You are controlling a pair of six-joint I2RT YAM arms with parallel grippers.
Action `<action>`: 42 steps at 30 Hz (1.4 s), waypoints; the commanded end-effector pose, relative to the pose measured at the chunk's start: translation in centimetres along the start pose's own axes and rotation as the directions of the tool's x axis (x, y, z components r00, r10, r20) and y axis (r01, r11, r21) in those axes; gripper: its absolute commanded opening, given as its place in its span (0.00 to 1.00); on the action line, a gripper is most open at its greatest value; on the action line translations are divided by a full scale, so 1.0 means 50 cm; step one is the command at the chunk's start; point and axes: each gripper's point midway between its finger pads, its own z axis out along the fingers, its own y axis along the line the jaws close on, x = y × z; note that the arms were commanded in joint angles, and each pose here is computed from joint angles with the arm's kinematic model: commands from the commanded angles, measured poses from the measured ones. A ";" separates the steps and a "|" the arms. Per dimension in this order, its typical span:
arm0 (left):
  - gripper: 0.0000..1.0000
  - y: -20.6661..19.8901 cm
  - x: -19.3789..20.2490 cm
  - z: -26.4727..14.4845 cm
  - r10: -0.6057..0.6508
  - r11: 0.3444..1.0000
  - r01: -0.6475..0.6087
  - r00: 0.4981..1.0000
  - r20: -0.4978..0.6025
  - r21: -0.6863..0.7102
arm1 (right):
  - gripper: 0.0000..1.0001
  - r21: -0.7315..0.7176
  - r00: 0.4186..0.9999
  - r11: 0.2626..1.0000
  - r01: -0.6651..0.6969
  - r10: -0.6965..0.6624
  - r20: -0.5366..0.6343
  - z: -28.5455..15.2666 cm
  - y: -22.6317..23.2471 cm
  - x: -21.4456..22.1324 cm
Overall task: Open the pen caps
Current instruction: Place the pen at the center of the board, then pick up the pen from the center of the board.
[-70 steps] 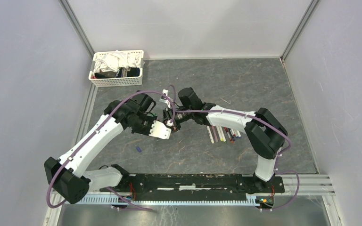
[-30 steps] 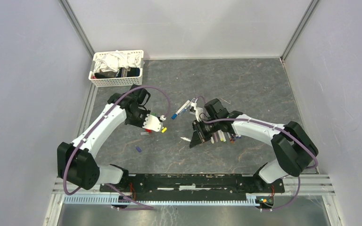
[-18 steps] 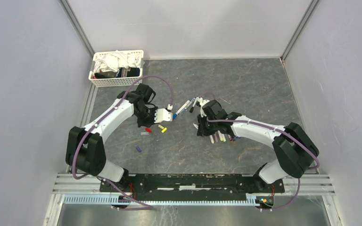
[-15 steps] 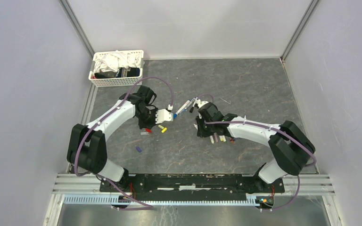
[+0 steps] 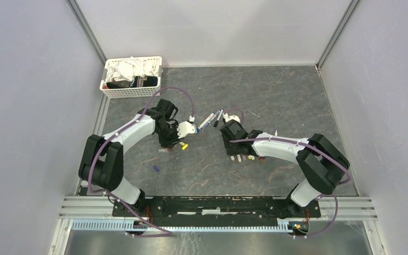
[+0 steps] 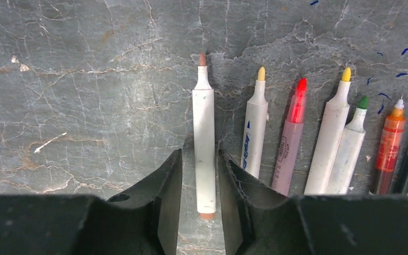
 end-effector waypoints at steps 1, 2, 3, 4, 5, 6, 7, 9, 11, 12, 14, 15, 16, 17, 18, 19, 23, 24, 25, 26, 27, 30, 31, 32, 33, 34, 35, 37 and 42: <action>0.40 0.015 -0.049 -0.041 -0.045 0.999 0.046 0.996 0.073 -0.020 | 0.36 -0.010 1.000 1.000 -0.018 0.018 -0.003 -0.005 0.007 -0.003; 0.41 0.016 -0.057 -0.051 -0.045 0.999 0.046 0.996 0.083 -0.016 | 0.37 -0.026 1.000 0.999 -0.018 0.018 -0.009 -0.007 0.012 0.000; 0.42 0.015 -0.064 -0.060 -0.043 0.999 0.045 0.995 0.092 -0.013 | 0.39 -0.035 1.000 0.999 -0.022 0.022 -0.011 -0.010 0.015 0.001; 0.43 0.016 -0.072 -0.070 -0.044 0.999 0.045 0.994 0.102 -0.011 | 0.39 -0.039 1.000 0.999 -0.027 0.027 -0.012 -0.013 0.016 0.002; 0.44 0.019 -0.081 -0.082 -0.045 0.999 0.047 0.993 0.112 -0.013 | 0.39 -0.042 0.999 0.999 -0.032 0.032 -0.005 -0.018 0.017 -0.003; 0.44 0.021 -0.090 -0.094 -0.047 0.999 0.049 0.991 0.123 -0.015 | 0.39 -0.043 0.999 0.998 -0.035 0.036 0.007 -0.024 0.018 -0.013; 0.45 0.027 -0.099 -0.107 -0.051 0.998 0.055 0.990 0.131 -0.024 | 0.39 -0.044 0.999 0.998 -0.036 0.037 0.024 -0.032 0.020 -0.026; 0.46 0.043 -0.118 -0.138 -0.059 0.996 0.067 0.987 0.151 -0.053 | 0.40 -0.047 0.997 0.998 -0.030 0.033 0.068 -0.053 0.029 -0.072; 0.46 0.061 -0.136 -0.174 -0.063 0.993 0.079 0.983 0.170 -0.091 | 0.41 -0.046 0.994 0.998 -0.030 0.035 0.106 -0.074 0.037 -0.126; 0.48 0.067 -0.142 -0.194 -0.067 0.991 0.086 0.982 0.175 -0.107 | 0.41 -0.044 0.992 0.998 -0.033 0.038 0.117 -0.079 0.036 -0.147; 0.51 0.085 -0.153 -0.235 -0.061 0.983 0.092 0.981 0.186 -0.160 | 0.45 -0.039 0.987 0.998 -0.056 0.062 0.148 -0.086 0.031 -0.198; 0.56 0.094 -0.157 -0.255 -0.054 0.977 0.091 0.981 0.186 -0.193 | 0.45 -0.036 0.985 0.997 -0.069 0.073 0.159 -0.085 0.027 -0.218; 0.61 0.105 -0.160 -0.278 -0.048 0.967 0.092 0.981 0.186 -0.236 | 0.46 -0.028 0.982 0.996 -0.082 0.085 0.168 -0.081 0.021 -0.238; 0.65 0.118 -0.161 -0.300 -0.043 0.955 0.095 0.982 0.185 -0.281 | 0.46 -0.019 0.981 0.995 -0.093 0.095 0.169 -0.070 0.016 -0.252; 0.74 0.131 -0.158 -0.320 -0.043 0.940 0.101 0.982 0.183 -0.325 | 0.46 -0.008 0.978 0.994 -0.107 0.107 0.180 -0.064 0.009 -0.271; 0.96 0.147 -0.155 -0.340 -0.048 0.921 0.116 0.981 0.187 -0.373 | 0.46 0.004 0.978 0.993 -0.117 0.114 0.174 -0.047 0.003 -0.278; 1.00 0.251 -0.102 -0.435 -0.175 0.749 0.336 0.932 0.318 -0.572 | 0.45 0.055 0.974 0.985 -0.161 0.149 0.169 0.019 -0.019 -0.316; 1.00 0.275 -0.081 -0.455 -0.197 0.704 0.385 0.913 0.357 -0.597 | 0.45 0.062 0.974 0.984 -0.169 0.157 0.162 0.038 -0.022 -0.318; 1.00 0.291 -0.059 -0.470 -0.214 0.671 0.414 0.902 0.374 -0.614 | 0.44 0.061 0.973 0.982 -0.179 0.168 0.161 0.052 -0.024 -0.325; 1.00 0.299 -0.045 -0.480 -0.224 0.656 0.427 0.898 0.380 -0.622 | 0.43 0.063 0.973 0.981 -0.186 0.174 0.152 0.070 -0.024 -0.325; 1.00 0.298 -0.039 -0.485 -0.229 0.659 0.429 0.897 0.379 -0.618 | 0.42 0.062 0.973 0.980 -0.188 0.177 0.148 0.081 -0.022 -0.330; 1.00 0.282 -0.038 -0.487 -0.226 0.679 0.424 0.898 0.378 -0.600 | 0.40 0.069 0.973 0.978 -0.197 0.186 0.134 0.118 -0.024 -0.339; 1.00 0.278 -0.038 -0.488 -0.222 0.678 0.424 0.897 0.383 -0.601 | 0.40 0.068 0.973 0.977 -0.201 0.191 0.131 0.127 -0.023 -0.341; 1.00 0.278 -0.041 -0.493 -0.210 0.668 0.426 0.895 0.394 -0.610 | 0.40 0.070 0.973 0.976 -0.205 0.195 0.124 0.140 -0.025 -0.341; 1.00 0.276 -0.042 -0.498 -0.200 0.660 0.427 0.893 0.403 -0.618 | 0.40 0.070 0.972 0.975 -0.209 0.200 0.121 0.146 -0.025 -0.342; 1.00 0.273 -0.044 -0.500 -0.187 0.657 0.426 0.892 0.412 -0.623 | 0.39 0.073 0.972 0.975 -0.211 0.202 0.116 0.153 -0.026 -0.340; 1.00 0.267 -0.046 -0.503 -0.173 0.655 0.422 0.891 0.420 -0.626 | 0.39 0.075 0.972 0.974 -0.214 0.204 0.114 0.158 -0.028 -0.339; 1.00 0.258 -0.052 -0.499 -0.154 0.665 0.417 0.889 0.432 -0.620 | 0.38 0.080 0.973 0.973 -0.216 0.207 0.104 0.168 -0.033 -0.332; 1.00 0.243 -0.065 -0.482 -0.165 0.702 0.434 0.871 0.464 -0.565 | 0.37 0.106 0.974 0.970 -0.219 0.211 0.077 0.192 -0.047 -0.308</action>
